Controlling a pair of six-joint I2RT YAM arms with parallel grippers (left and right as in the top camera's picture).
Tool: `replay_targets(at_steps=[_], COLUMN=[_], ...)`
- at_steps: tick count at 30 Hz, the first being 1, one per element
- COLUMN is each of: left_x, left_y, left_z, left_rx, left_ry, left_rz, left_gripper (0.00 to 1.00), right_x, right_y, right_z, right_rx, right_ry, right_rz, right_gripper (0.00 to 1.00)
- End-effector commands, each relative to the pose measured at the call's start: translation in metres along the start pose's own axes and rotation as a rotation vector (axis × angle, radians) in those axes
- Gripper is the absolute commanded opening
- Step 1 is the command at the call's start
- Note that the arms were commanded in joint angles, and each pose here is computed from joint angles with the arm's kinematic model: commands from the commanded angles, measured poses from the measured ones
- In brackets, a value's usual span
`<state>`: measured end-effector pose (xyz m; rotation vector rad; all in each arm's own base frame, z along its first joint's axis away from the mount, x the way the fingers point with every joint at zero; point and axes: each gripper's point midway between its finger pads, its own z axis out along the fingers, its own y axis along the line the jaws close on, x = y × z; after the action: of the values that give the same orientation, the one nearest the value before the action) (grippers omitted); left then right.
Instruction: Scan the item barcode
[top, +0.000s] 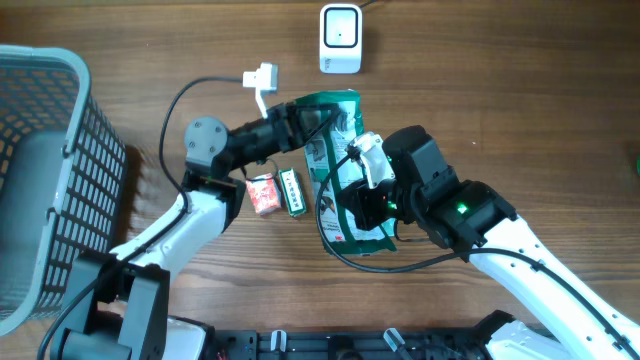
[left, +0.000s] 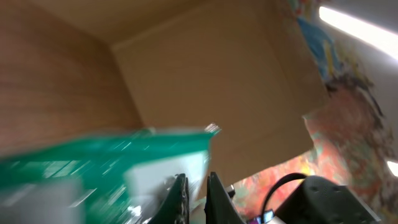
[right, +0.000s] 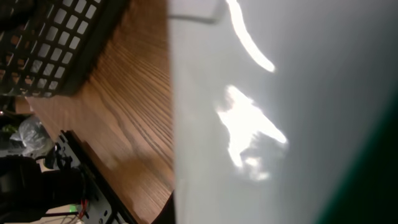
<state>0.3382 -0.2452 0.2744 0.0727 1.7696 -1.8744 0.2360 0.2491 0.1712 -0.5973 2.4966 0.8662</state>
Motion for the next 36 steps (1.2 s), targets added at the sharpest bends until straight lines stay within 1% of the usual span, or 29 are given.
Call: replay_targets(at_steps=[1,5,9,12,14,18,21,22,23,24,26,28,30,31,33,36], left_x=[0.003,0.023,0.028,0.03,0.024,-0.008,-0.035,-0.044,-0.051,-0.056,-0.063,-0.062,-0.051,-0.044,-0.028,-0.009], left_y=[-0.012,0.018,0.049,0.052,0.054,0.059,0.037,0.014,-0.002,-0.013,-0.041,-0.065,-0.092,-0.104,-0.122,-0.134], left_z=[0.013,0.017,0.012,0.011,0.008,-0.012,-0.023,-0.028,-0.034,-0.039,-0.059,-0.081,-0.103,-0.115,-0.134,-0.159], left_rx=[0.013,-0.09,-0.21,-0.217,-0.225,-0.25,-0.239,-0.223,-0.23,-0.248,-0.337,-0.439,-0.506,-0.531,-0.567,-0.634], left_ry=[0.026,0.087,0.083,0.093,0.078,0.005,-0.045,-0.071,-0.105,-0.136,-0.212,-0.275,-0.326,-0.355,-0.389,-0.425], left_rz=[0.021,-0.051,-0.072,-0.011,0.049,0.17,0.329,0.426,0.49,0.538,0.678,0.764,0.827,0.834,0.849,0.876], left_gripper=[0.04,0.04,0.04,0.04,0.04,0.04,0.04,0.04,0.04,0.04,0.04,0.04,0.04,0.04,0.04,0.04], right_x=[-0.01,-0.009,-0.007,-0.007,-0.007,-0.009,-0.009,-0.008,-0.008,-0.008,-0.01,-0.018,-0.031,-0.037,-0.043,-0.044], right_y=[0.003,0.003,0.002,0.002,0.002,0.003,0.003,0.003,0.003,0.003,0.0,-0.012,-0.025,-0.026,-0.025,-0.025], right_z=[-0.007,-0.007,-0.007,-0.007,-0.007,-0.007,-0.007,-0.007,-0.007,-0.007,-0.007,-0.008,-0.011,-0.012,-0.013,-0.013], right_rx=[0.002,0.003,0.005,0.006,0.005,0.003,0.004,0.004,0.004,0.004,0.02,0.096,0.178,0.196,0.192,0.191], right_ry=[-0.033,-0.031,-0.022,-0.023,-0.022,-0.029,-0.028,-0.027,-0.027,-0.027,-0.035,-0.07,-0.128,-0.156,-0.178,-0.181], right_rz=[0.014,0.014,0.018,0.017,0.017,0.015,0.015,0.015,0.015,0.015,-0.012,-0.085,-0.097,-0.108,-0.116,-0.117], right_gripper=[0.04,0.04,0.04,0.04,0.04,0.04,0.05,0.04,0.04,0.04,0.04,0.04,0.04,0.04,0.04,0.04])
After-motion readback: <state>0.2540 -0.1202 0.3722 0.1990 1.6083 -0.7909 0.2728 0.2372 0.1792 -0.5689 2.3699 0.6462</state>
